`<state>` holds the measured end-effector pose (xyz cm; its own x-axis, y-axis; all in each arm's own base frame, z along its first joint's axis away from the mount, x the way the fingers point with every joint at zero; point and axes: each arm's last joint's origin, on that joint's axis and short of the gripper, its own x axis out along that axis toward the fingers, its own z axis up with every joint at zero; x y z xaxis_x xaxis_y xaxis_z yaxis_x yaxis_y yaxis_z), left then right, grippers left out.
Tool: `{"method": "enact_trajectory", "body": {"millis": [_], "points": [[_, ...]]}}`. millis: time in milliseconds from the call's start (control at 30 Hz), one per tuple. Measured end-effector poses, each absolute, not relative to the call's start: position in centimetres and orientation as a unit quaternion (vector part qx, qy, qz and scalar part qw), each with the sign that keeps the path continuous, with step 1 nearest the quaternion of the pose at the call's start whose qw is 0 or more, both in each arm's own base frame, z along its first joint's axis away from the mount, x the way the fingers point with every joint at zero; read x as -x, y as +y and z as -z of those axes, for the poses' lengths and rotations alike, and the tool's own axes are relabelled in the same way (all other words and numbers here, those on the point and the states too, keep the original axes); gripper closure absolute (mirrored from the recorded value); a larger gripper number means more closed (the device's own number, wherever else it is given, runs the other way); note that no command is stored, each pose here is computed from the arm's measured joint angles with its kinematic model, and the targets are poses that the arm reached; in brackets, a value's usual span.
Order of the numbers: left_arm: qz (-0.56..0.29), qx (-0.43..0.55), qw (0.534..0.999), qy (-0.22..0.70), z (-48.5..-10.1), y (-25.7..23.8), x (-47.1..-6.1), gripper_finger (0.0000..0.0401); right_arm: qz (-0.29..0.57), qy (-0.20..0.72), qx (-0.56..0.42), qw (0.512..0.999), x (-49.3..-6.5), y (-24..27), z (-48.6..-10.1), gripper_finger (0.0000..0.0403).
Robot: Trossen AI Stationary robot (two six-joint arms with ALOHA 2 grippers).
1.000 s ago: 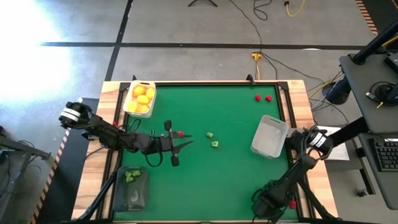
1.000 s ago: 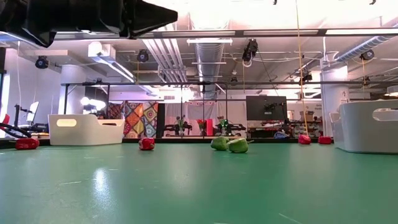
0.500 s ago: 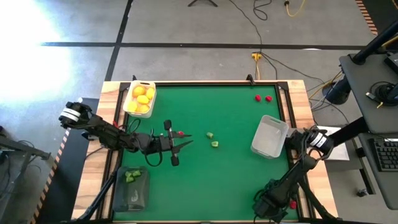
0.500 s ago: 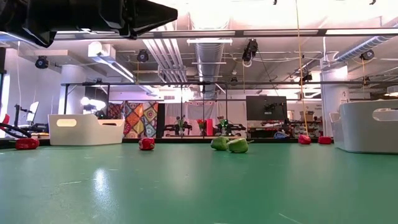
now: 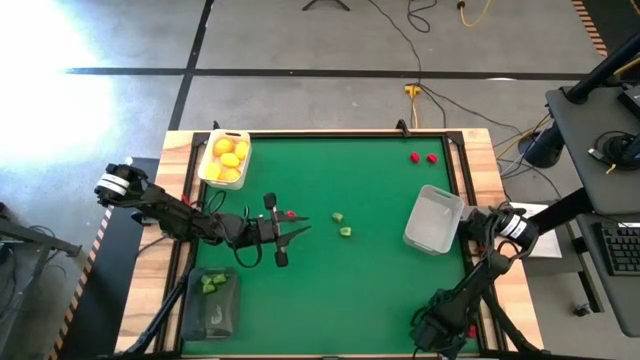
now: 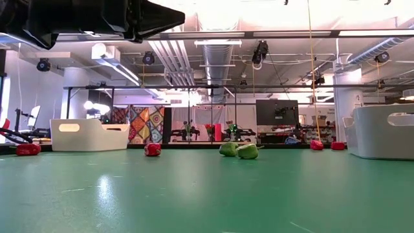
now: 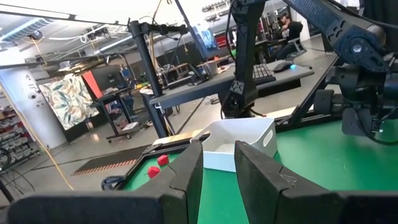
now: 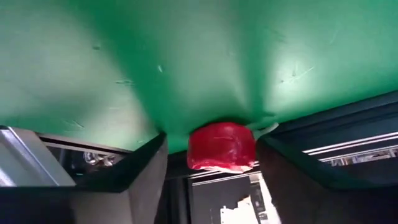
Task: Sort produce into baskets
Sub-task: Put the red chili pepper into the gray bin
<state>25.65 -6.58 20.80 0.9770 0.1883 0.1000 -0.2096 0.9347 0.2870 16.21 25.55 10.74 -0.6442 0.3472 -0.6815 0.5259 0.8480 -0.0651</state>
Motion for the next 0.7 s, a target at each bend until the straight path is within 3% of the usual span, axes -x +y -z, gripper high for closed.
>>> {"method": "enact_trajectory", "body": {"millis": [333,533,600,700], "points": [[-0.101,-0.154,0.982,-0.035,-20.8,-6.6,-25.6,0.0324,0.152,0.893,-0.253,0.339,-16.4,25.7,-11.0,0.0277],[-0.106,-0.143,0.982,-0.067,-21.7,-6.6,-25.4,0.0324,0.149,0.883,-0.281,0.345,-17.9,25.7,-12.0,0.0309],[-0.104,-0.14,0.982,-0.072,-21.9,-6.6,-25.2,0.0324,0.137,0.872,-0.289,0.37,-19.0,25.5,-12.6,0.0309],[-0.101,-0.136,0.982,-0.08,-22.4,-6.8,-24.9,0.0324,0.106,0.834,-0.301,0.45,-21.3,24.9,-14.7,0.0308]]}}
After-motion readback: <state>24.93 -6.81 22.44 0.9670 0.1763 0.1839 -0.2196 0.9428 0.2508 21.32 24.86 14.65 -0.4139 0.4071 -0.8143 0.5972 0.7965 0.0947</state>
